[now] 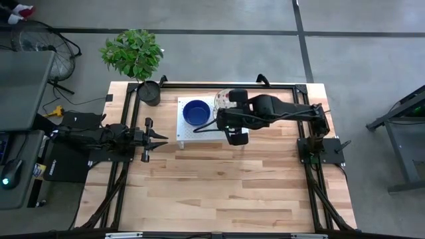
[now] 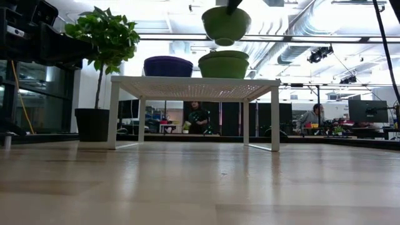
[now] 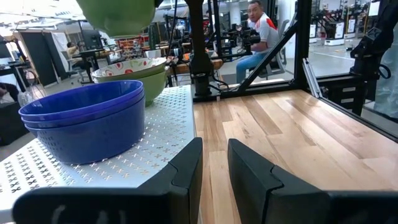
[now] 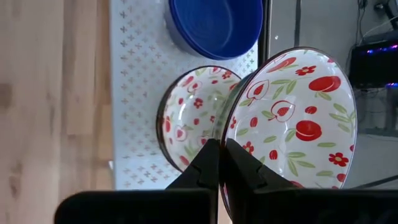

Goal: Pick & Place Mini bowls
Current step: Stack the red patterned bowl on top of the red patterned bowl on the shelf

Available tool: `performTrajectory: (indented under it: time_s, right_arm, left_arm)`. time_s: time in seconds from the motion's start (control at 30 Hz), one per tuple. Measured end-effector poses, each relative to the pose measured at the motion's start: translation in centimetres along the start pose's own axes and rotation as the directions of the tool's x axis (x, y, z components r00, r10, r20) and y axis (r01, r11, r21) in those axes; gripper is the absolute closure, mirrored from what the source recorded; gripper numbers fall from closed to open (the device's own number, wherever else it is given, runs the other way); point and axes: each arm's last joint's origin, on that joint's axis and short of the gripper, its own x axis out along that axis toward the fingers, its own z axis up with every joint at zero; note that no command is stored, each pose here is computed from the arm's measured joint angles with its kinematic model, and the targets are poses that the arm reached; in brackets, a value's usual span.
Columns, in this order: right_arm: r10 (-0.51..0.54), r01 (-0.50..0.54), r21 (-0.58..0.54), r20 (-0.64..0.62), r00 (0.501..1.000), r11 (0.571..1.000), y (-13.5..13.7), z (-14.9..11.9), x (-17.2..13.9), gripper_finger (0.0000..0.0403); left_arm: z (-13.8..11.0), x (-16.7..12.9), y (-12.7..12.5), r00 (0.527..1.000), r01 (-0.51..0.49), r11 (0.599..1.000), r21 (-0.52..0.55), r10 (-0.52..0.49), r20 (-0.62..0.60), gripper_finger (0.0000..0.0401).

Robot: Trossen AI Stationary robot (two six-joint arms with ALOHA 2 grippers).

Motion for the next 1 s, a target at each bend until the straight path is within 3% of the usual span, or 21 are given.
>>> performTrajectory:
  time_s: [0.23,0.63,1.0]
  right_arm:
    - [0.018,-0.017,0.135,-0.007,1.000,0.991,0.2,0.2,0.4,0.0403]
    - [0.072,-0.071,0.027,-0.059,0.996,0.997,1.8,1.3,2.7,0.0403]
    - [0.056,-0.050,0.071,-0.089,0.994,0.996,2.4,1.9,4.0,0.0403]
  left_arm:
    - [0.0,0.0,0.0,1.000,0.000,1.000,0.000,0.000,0.000,0.0329]
    - [0.0,0.0,0.0,1.000,0.001,1.000,0.000,-0.001,0.000,0.0329]
    - [0.0,0.0,0.0,1.000,0.000,1.000,0.000,0.000,0.000,0.0329]
